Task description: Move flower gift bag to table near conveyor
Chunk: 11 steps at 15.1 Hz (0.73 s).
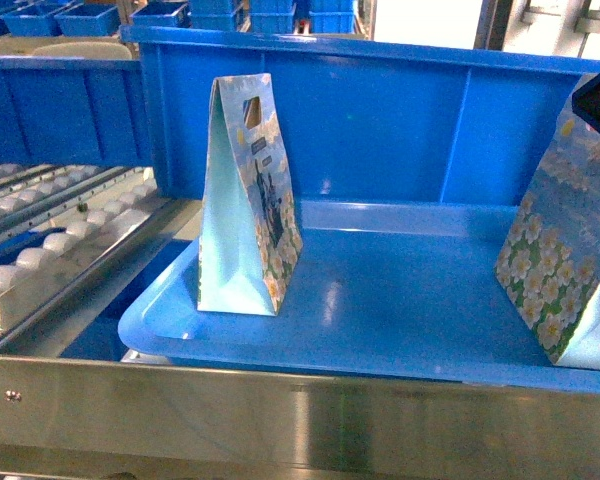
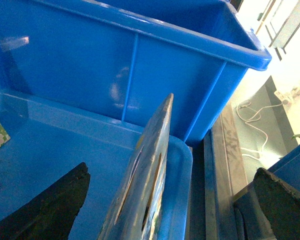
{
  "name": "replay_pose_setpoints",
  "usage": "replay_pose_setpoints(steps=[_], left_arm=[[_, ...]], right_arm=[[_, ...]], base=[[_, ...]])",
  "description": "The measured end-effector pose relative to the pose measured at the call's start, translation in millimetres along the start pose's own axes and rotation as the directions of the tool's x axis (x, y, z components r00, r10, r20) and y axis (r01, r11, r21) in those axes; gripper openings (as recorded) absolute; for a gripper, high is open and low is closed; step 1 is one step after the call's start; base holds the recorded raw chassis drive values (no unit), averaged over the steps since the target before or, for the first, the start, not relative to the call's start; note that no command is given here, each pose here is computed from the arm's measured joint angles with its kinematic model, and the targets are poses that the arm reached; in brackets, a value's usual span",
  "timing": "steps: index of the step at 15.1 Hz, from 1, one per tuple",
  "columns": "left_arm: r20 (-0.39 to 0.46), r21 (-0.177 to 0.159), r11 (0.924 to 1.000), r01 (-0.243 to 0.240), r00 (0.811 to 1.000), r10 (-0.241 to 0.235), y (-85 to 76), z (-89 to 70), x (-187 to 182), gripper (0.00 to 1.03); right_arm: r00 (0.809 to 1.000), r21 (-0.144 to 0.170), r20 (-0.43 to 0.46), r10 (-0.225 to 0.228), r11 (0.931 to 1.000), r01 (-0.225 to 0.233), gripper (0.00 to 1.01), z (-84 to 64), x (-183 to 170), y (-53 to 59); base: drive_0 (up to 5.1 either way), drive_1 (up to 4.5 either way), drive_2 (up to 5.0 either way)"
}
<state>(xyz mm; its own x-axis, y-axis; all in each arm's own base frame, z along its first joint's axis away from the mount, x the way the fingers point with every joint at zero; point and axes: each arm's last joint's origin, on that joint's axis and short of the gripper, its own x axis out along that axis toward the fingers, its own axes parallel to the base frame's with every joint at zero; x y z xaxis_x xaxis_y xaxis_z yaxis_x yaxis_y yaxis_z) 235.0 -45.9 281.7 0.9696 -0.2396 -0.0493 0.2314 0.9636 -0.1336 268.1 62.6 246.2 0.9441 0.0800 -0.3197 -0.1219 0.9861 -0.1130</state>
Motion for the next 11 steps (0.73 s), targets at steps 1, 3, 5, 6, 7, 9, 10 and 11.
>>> replay_pose_setpoints(steps=[1, 3, 5, 6, 7, 9, 10, 11], left_arm=[[0.000, 0.000, 1.0000, 0.000, 1.000, 0.000, 0.0, 0.0, 0, 0.98], [-0.001, 0.000, 1.0000, 0.000, 1.000, 0.000, 0.0, -0.1, 0, 0.98], [0.000, 0.000, 1.0000, 0.000, 1.000, 0.000, 0.0, 0.0, 0, 0.98], [0.000, 0.000, 1.0000, 0.000, 1.000, 0.000, 0.0, 0.0, 0, 0.98], [0.000, 0.000, 1.0000, 0.000, 1.000, 0.000, 0.0, 0.0, 0, 0.98], [0.000, 0.000, 1.0000, 0.000, 1.000, 0.000, 0.0, 0.0, 0, 0.98], [0.000, 0.000, 1.0000, 0.000, 1.000, 0.000, 0.0, 0.0, 0, 0.98], [0.000, 0.000, 1.0000, 0.000, 1.000, 0.000, 0.0, 0.0, 0, 0.98]], right_arm=[[1.000, 0.014, -0.015, 0.003, 0.9999, -0.003, 0.98, -2.0, 3, -1.9], [0.999, 0.045, -0.048, 0.020, 0.9988, -0.018, 0.98, -6.5, 7, -2.6], [0.997, 0.078, -0.065, 0.028, 0.9967, -0.023, 0.98, -8.0, 8, -3.5], [0.998, 0.079, -0.064, 0.027, 0.9967, -0.022, 0.98, -8.4, 9, -3.2], [0.997, 0.077, -0.070, 0.023, 0.9969, -0.018, 0.98, -9.6, 11, -3.1], [0.999, 0.050, -0.054, 0.010, 0.9987, -0.007, 0.98, -9.7, 13, -0.1], [0.999, 0.040, -0.040, 0.006, 0.9992, -0.004, 0.88, -9.4, 13, 0.4], [0.999, 0.033, -0.036, 0.005, 0.9994, -0.004, 0.77, -9.9, 13, 0.5]], base=[[0.0, 0.00, 0.0], [0.0, 0.00, 0.0], [0.0, 0.00, 0.0], [0.0, 0.00, 0.0], [0.0, 0.00, 0.0], [0.0, 0.00, 0.0], [0.0, 0.00, 0.0], [0.0, 0.00, 0.0]])
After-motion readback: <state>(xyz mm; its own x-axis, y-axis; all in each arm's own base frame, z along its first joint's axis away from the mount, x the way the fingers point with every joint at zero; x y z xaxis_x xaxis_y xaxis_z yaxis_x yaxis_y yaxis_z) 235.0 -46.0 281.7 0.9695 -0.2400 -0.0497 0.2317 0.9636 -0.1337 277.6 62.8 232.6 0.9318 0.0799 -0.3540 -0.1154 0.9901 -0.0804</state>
